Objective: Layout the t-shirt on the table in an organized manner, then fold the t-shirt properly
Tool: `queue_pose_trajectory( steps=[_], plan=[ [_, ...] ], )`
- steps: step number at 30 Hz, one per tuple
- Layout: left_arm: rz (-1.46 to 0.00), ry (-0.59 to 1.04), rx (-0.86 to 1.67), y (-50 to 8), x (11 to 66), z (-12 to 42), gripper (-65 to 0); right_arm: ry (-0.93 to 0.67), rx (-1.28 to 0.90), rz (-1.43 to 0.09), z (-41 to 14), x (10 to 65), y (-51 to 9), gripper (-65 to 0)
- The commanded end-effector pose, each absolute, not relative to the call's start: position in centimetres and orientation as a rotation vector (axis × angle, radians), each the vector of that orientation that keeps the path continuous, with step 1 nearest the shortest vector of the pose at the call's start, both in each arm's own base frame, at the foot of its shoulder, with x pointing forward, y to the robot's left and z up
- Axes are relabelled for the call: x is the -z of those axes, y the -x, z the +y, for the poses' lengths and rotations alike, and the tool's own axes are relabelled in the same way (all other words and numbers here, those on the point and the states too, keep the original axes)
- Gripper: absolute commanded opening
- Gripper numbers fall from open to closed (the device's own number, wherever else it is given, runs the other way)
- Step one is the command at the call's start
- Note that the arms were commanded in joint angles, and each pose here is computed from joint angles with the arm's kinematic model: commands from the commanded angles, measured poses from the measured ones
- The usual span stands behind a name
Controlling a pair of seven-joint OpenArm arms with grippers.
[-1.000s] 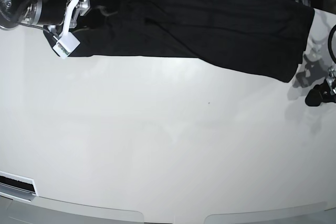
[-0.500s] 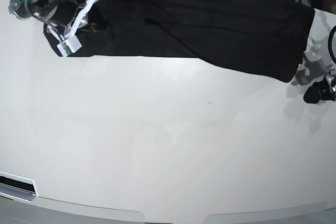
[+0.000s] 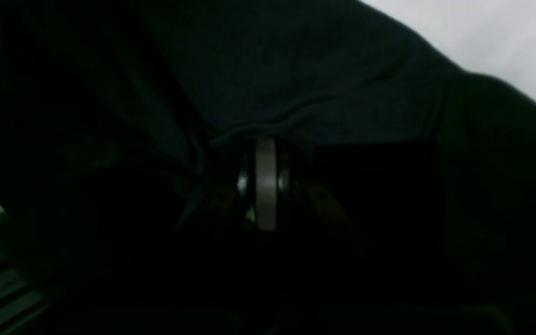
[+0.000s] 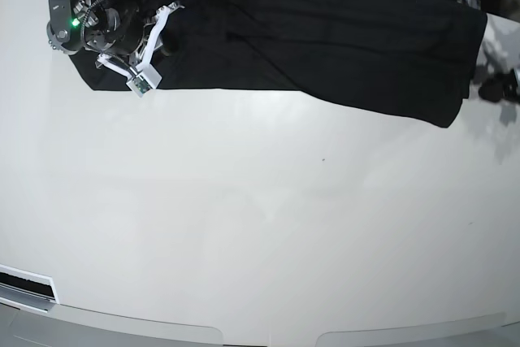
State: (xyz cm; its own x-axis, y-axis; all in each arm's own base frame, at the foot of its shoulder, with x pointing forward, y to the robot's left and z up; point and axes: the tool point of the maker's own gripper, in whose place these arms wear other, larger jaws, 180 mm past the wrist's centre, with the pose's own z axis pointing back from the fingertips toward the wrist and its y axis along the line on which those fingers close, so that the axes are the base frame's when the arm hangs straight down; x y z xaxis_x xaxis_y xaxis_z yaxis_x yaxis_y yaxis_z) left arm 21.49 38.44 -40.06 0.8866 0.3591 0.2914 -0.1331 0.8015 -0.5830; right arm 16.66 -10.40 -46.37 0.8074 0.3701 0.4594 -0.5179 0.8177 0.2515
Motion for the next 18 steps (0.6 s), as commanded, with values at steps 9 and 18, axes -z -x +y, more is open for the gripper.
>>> queue_pose_trajectory(
  steps=[9,18],
  plan=[
    [-0.422,0.445,-0.304,-18.4,41.7,41.3,-30.7,-0.362,-0.500,-0.429,-11.0,45.9,-17.6,-65.0],
    [-0.525,0.519,-0.277,-21.3,38.9,40.3,-30.7,-0.360,-0.502,-0.436,-11.0,45.8,-17.9,-65.0]
  ],
)
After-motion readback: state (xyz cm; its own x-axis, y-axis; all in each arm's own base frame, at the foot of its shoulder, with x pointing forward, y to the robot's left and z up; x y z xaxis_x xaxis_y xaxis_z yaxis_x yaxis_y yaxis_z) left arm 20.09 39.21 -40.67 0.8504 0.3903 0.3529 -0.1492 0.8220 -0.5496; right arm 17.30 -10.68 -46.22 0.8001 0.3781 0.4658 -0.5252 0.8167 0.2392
